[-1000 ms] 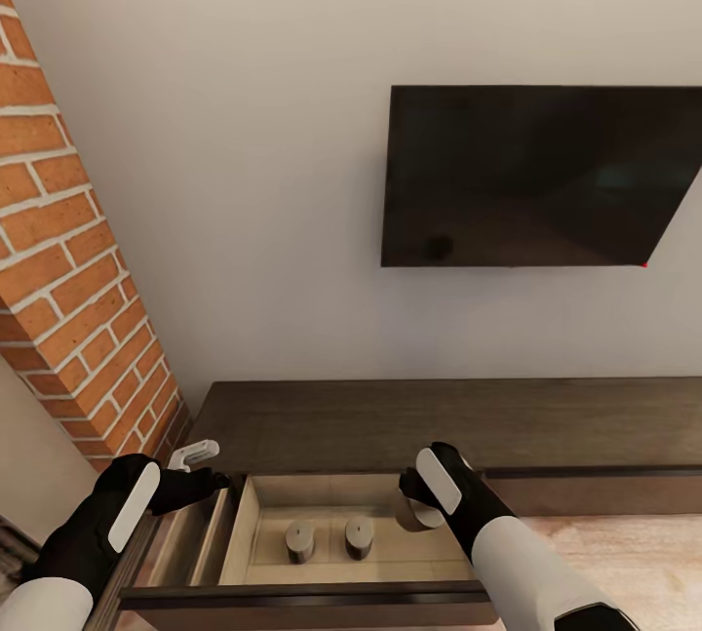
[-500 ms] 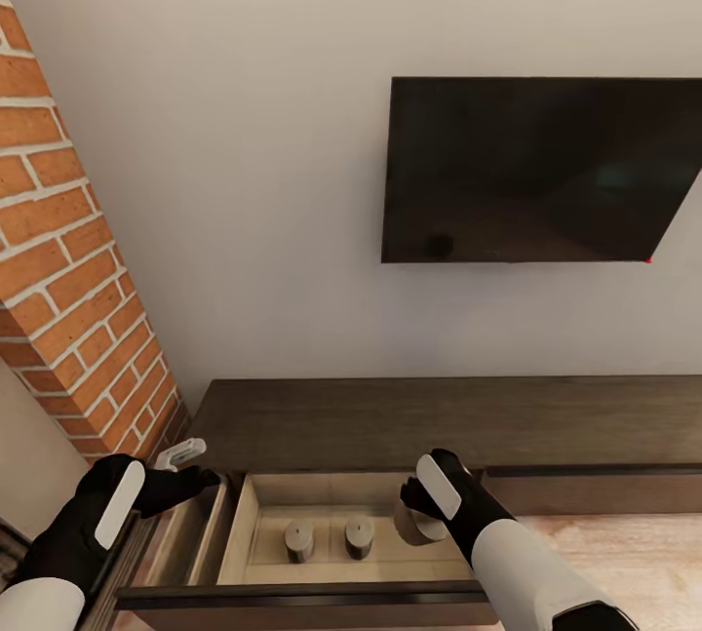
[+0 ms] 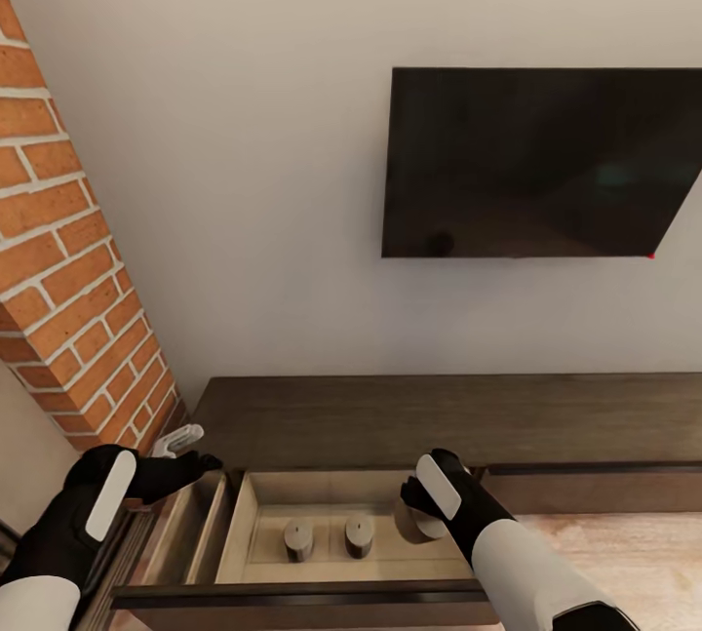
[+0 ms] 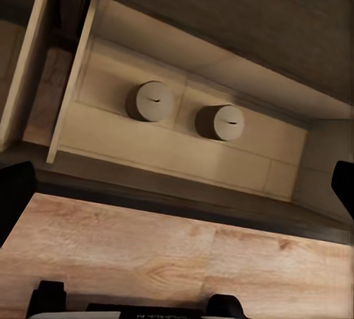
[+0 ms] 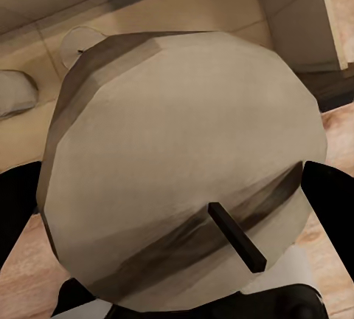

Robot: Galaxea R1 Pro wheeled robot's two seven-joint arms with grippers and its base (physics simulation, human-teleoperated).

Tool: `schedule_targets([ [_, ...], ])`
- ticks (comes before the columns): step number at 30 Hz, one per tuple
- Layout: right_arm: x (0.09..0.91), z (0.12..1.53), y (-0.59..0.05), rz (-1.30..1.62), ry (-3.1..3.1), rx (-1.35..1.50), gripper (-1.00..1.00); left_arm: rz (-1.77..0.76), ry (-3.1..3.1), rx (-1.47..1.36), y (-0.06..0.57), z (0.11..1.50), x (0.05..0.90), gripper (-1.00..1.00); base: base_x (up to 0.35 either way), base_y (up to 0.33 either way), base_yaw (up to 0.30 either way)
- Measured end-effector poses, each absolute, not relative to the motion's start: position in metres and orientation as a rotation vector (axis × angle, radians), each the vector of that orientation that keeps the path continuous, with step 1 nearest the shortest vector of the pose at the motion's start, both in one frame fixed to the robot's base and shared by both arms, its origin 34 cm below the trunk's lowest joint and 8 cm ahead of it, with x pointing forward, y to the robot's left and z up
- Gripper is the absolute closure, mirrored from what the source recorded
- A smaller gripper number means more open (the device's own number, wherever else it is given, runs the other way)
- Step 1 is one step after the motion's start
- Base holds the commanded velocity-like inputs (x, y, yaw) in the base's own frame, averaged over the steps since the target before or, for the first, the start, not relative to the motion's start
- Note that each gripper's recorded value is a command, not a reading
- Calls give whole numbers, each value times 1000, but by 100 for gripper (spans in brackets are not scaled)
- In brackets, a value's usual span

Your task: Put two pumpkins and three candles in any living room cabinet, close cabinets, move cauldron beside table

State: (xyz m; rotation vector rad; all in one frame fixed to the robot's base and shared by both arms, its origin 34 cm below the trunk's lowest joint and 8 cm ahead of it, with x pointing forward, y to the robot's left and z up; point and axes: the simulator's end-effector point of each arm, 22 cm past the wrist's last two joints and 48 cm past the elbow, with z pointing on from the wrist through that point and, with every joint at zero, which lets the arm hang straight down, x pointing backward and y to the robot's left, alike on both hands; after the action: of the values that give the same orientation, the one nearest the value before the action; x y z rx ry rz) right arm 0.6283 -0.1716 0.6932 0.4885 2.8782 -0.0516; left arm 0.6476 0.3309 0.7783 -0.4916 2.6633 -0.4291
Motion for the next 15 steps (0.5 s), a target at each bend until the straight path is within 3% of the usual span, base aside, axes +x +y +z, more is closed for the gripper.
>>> schedule_targets([
  [15,646,678,-165,-127,2786,349,100,-444,2659,-490,325,757,650,-100,0,0,0],
])
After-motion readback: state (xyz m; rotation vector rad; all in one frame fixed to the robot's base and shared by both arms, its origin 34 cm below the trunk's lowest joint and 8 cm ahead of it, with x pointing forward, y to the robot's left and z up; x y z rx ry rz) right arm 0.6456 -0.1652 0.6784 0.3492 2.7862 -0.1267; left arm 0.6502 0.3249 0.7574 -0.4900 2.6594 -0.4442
